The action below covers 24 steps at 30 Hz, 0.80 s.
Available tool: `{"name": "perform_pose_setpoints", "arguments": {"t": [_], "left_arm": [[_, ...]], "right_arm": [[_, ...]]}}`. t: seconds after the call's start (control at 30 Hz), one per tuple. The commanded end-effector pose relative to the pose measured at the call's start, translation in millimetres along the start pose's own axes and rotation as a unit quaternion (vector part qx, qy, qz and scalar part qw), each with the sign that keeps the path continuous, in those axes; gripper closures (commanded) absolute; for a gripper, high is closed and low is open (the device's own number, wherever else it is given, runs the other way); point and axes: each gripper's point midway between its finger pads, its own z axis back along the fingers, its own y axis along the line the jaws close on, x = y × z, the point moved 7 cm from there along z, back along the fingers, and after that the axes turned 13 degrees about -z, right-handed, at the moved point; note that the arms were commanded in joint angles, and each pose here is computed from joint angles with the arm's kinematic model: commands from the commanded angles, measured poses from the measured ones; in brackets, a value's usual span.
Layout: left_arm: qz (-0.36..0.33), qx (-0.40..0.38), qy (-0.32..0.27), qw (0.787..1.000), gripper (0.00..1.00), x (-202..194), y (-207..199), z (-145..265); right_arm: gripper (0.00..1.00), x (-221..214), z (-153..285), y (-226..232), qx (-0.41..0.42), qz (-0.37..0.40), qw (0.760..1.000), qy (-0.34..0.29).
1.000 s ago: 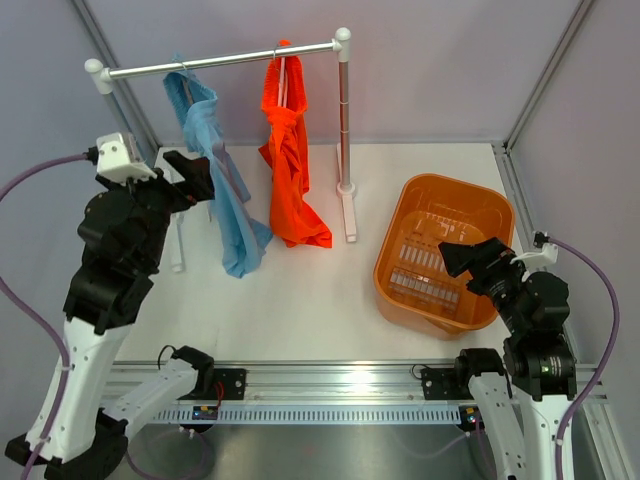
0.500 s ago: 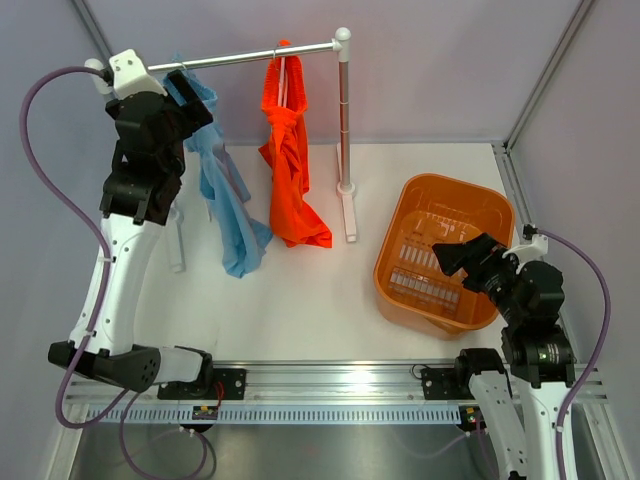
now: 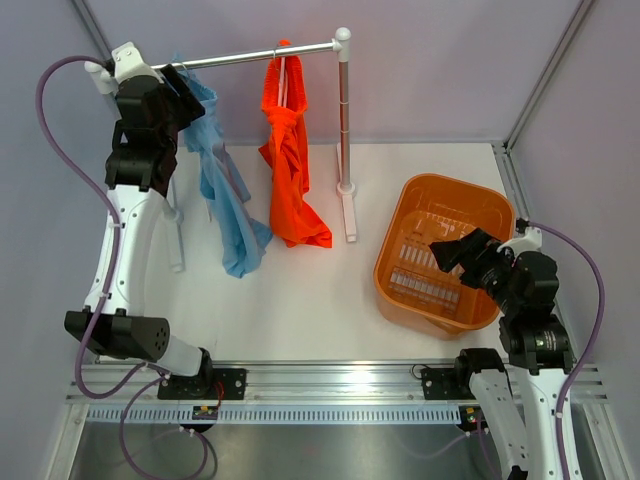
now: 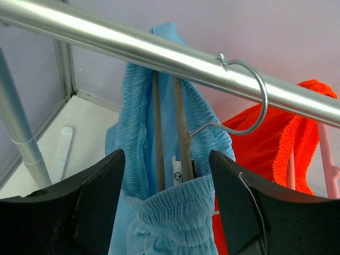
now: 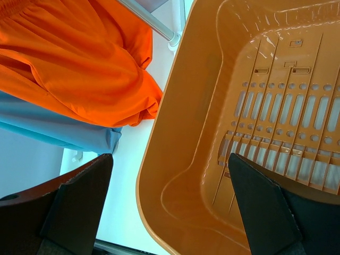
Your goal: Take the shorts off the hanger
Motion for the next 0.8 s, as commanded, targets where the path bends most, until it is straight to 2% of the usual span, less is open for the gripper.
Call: {"name": "perform_pose_setpoints", "arguments": {"t": [0.0, 0.77], "left_arm": [[0.023, -0.035, -0.031, 0.999, 0.32, 22.4, -6.5, 2.7], [0.023, -0.047, -0.004, 0.999, 0.41, 13.2, -14.5, -38.6]], "right_arm": [[0.01, 3.8, -2.2, 5.7, 0.017, 0.012, 1.000, 0.001], [0.01, -1.3, -16.3, -8.6, -0.006, 0.021, 1.000, 0.018]]}}
